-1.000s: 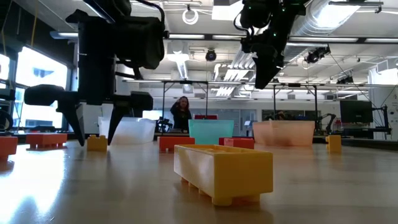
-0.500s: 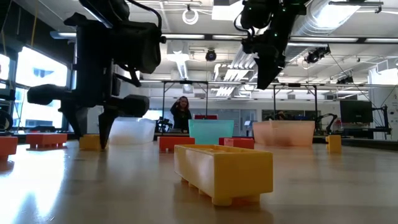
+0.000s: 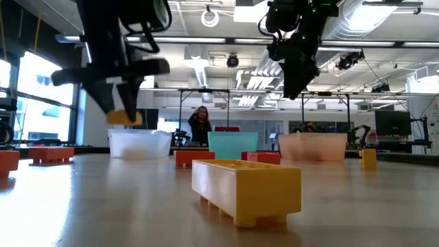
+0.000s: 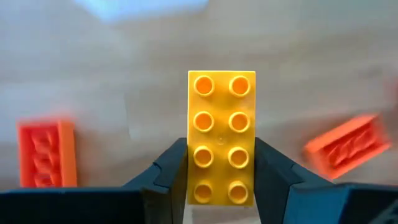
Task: Sort & place blocks by color
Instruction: Put the yellow game piece into the transparent bin
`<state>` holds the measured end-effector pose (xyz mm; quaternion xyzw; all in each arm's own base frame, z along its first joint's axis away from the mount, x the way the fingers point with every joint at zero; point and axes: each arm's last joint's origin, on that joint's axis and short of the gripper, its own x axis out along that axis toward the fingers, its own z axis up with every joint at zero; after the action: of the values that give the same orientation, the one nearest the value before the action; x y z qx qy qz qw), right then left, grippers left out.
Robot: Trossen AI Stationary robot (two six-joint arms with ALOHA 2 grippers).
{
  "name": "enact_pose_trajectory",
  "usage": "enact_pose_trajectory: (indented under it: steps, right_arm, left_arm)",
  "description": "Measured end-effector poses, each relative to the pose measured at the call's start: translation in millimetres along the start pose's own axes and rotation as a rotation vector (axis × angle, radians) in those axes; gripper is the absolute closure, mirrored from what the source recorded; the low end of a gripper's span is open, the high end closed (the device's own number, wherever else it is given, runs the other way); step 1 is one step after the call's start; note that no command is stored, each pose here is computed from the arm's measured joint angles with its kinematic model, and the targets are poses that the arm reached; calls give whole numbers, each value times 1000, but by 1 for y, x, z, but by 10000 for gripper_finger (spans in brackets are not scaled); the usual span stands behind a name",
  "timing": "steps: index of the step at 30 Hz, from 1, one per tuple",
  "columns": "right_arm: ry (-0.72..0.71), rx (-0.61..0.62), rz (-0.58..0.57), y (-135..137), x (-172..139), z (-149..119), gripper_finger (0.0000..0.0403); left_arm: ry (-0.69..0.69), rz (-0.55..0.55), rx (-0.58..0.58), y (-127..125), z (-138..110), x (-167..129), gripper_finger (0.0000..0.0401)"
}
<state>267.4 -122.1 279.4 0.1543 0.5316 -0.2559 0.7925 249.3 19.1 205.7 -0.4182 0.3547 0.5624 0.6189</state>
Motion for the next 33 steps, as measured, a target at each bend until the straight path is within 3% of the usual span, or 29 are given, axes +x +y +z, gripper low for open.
enact_pose_trajectory:
  steps: [6,16,24,33]
  right_arm:
    - [-9,21,17,11,-1,-1,201]
    - [-88,113,79,37,-5,2,201]
    - [-157,230,151,58,-9,4,201]
    - [-147,346,221,85,-15,-4,201]
  left_arm:
    - [-155,-94,-19,22,42,-30,291]
    - [-292,-100,57,49,89,-45,291]
    - [-344,-57,200,54,120,-34,291]
    - [-247,35,307,60,148,2,286]
